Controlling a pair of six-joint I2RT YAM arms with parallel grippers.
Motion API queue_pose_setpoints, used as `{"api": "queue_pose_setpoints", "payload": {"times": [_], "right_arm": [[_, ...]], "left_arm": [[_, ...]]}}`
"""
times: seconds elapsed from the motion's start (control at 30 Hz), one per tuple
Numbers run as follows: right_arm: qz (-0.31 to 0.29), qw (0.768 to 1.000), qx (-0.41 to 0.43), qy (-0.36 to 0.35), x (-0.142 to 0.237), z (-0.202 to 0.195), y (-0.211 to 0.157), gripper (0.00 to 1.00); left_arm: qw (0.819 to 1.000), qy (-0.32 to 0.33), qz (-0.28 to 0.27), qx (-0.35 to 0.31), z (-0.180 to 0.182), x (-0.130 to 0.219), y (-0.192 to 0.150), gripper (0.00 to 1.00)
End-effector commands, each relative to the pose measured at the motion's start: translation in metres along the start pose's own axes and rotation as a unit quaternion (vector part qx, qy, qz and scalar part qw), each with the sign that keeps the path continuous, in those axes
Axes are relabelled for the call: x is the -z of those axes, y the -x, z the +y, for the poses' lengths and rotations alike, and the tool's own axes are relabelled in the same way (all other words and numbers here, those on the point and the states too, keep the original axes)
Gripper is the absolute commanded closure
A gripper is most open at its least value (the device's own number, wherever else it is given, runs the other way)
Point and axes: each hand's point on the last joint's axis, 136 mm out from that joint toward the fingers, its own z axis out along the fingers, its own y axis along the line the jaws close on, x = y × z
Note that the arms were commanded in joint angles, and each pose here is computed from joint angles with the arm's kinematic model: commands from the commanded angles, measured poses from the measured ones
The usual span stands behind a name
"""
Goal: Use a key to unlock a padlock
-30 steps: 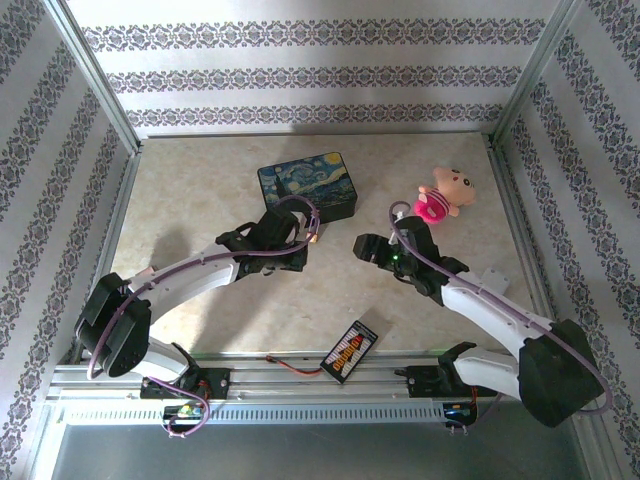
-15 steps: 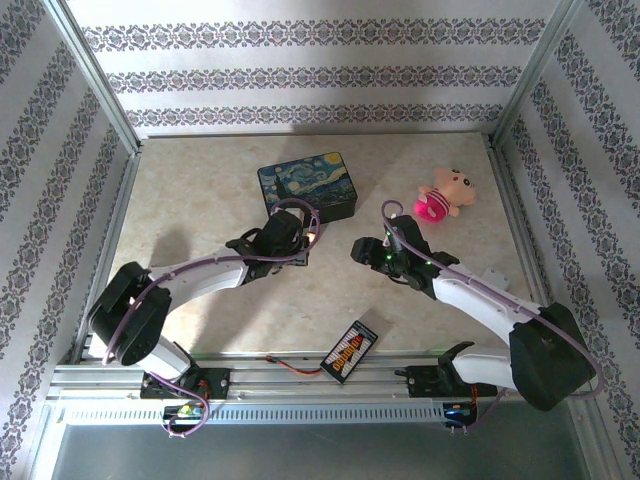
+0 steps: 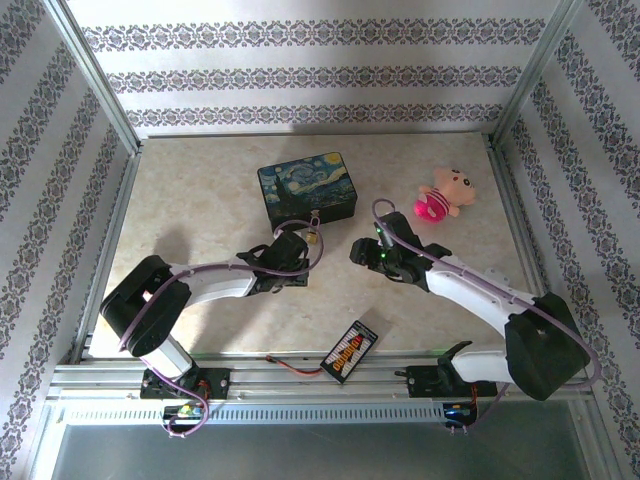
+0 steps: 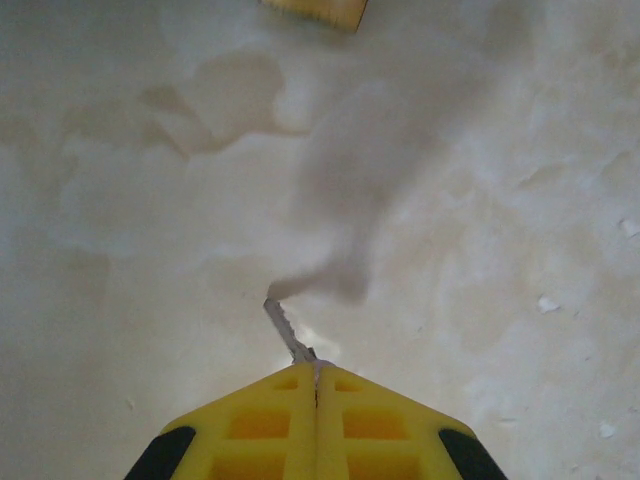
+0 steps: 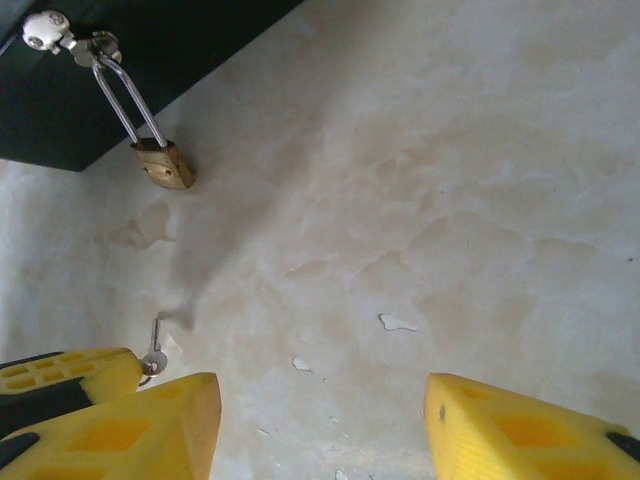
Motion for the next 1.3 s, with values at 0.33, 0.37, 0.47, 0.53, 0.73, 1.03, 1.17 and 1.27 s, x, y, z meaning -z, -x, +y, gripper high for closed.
{"api": "queue_pose_setpoints", "payload": {"times": [0.33, 0.37, 0.47, 0.53, 0.73, 1.03, 1.17, 1.27], "right_arm": [[0.007, 0.999, 0.033, -0.035, -0.004, -0.003, -0.004, 0.46], [0.006, 0.999, 0.036, -0.038, -0.004, -0.003, -0.005, 0.46], [0.006, 0.998, 0.047, -0.047, -0.003, -0.005, -0.007, 0.46], [0.004, 0.997, 0.059, -0.054, -0.002, -0.004, -0.007, 0.47], [0.002, 0.991, 0.122, -0.062, -0.001, 0.01, -0.011, 0.5], [0.035, 0.955, 0.284, -0.08, -0.015, 0.055, -0.033, 0.6], [0.064, 0.923, 0.368, -0.096, -0.032, 0.077, -0.053, 0.64], [0.086, 0.908, 0.395, -0.109, -0.047, 0.082, -0.065, 0.67]], "left_arm": [[0.995, -0.032, 0.067, -0.066, -0.027, -0.007, -0.024, 0.84], [0.995, -0.037, 0.07, -0.066, -0.029, -0.007, -0.025, 0.8], [0.995, -0.043, 0.073, -0.062, -0.03, -0.006, -0.027, 0.72], [0.995, -0.041, 0.067, -0.058, -0.029, -0.002, -0.025, 0.66], [1.0, -0.011, 0.001, -0.025, -0.015, 0.034, 0.001, 0.6], [0.989, 0.049, -0.073, 0.122, 0.061, 0.079, 0.032, 0.36], [0.985, 0.078, -0.076, 0.136, 0.082, 0.085, 0.034, 0.1], [0.98, 0.087, -0.082, 0.16, 0.094, 0.088, 0.033, 0.01]]}}
